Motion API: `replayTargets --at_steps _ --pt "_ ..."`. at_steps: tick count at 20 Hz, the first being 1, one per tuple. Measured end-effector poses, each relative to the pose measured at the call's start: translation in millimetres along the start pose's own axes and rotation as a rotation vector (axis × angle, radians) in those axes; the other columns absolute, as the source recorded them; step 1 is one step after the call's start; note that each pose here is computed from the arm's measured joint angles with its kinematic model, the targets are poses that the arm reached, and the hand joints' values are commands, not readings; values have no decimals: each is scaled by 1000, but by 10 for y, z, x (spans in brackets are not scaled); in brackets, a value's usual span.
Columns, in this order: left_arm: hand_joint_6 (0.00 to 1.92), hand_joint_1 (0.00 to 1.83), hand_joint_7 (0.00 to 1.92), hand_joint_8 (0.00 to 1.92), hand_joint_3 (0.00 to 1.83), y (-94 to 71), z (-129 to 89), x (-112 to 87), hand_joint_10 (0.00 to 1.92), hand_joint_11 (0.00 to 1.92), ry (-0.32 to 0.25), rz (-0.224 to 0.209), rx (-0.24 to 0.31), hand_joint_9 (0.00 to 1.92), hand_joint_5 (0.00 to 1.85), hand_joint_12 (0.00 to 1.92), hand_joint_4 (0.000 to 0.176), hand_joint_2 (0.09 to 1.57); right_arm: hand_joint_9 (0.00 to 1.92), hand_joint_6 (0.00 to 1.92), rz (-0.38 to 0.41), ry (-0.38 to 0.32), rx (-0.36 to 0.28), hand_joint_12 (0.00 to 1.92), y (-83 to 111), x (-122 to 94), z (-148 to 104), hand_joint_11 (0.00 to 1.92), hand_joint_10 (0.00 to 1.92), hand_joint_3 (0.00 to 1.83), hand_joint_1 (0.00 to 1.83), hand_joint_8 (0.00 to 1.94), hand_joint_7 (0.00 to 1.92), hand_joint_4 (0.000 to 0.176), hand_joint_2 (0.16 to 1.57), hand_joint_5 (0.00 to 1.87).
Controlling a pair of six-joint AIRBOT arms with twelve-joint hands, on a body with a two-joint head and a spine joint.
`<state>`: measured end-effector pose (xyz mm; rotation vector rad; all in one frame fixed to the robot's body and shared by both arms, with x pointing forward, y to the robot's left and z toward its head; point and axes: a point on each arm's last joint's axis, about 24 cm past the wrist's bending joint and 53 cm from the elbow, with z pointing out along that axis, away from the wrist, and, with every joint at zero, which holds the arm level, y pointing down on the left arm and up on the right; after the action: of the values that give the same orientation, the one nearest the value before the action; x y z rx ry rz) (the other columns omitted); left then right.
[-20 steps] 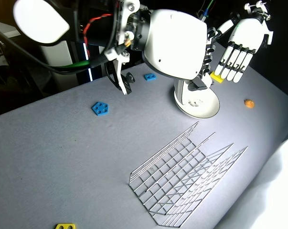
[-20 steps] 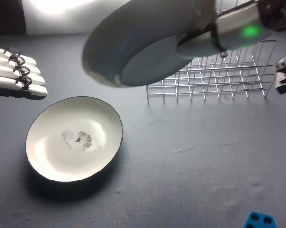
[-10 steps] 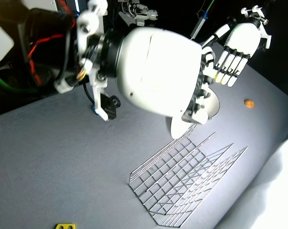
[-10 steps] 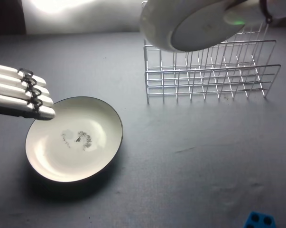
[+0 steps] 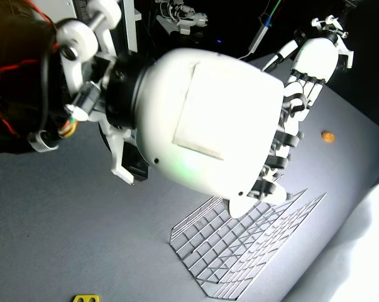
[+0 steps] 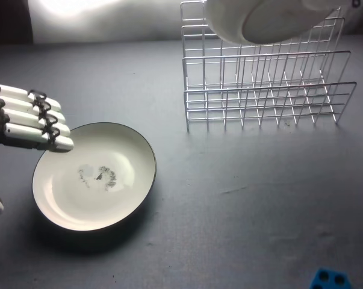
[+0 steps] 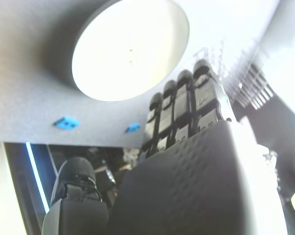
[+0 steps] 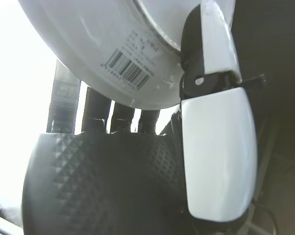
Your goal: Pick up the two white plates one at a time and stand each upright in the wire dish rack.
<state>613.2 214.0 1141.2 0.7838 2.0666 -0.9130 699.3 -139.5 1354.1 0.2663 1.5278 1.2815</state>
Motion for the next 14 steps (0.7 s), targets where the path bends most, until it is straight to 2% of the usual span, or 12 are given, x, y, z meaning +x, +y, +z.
replayTargets --at_steps 3,6,8,12,14 --pt "0 0 52 0 0 52 16 144 0 0 35 -19 -14 26 46 43 0 1122 1227 897 -63 -3 22 957 -14 -28 15 766 2 2 1231 795 1081 31 1079 1056" --pt "9 0 71 10 0 104 65 313 8 17 80 -31 -28 39 65 20 0 1128 1221 907 -87 -19 38 938 -10 -111 77 759 0 0 1230 804 1076 32 1082 1048" --pt "2 0 61 4 0 111 80 359 4 5 90 -43 -29 31 53 16 0 1126 1229 877 -95 -31 54 934 12 -183 169 784 3 0 1234 769 1093 31 1074 1070" --pt "2 0 58 1 0 137 93 340 0 7 82 -47 -35 27 58 21 0 1127 1207 934 -101 -35 148 967 -38 -280 361 757 3 1 1226 856 1038 28 1092 1039" --pt "2 0 58 1 0 160 98 364 0 7 86 -52 -43 27 58 21 0 1127 1207 934 -140 -16 193 967 -101 -243 385 757 3 1 1226 856 1038 28 1092 1039"
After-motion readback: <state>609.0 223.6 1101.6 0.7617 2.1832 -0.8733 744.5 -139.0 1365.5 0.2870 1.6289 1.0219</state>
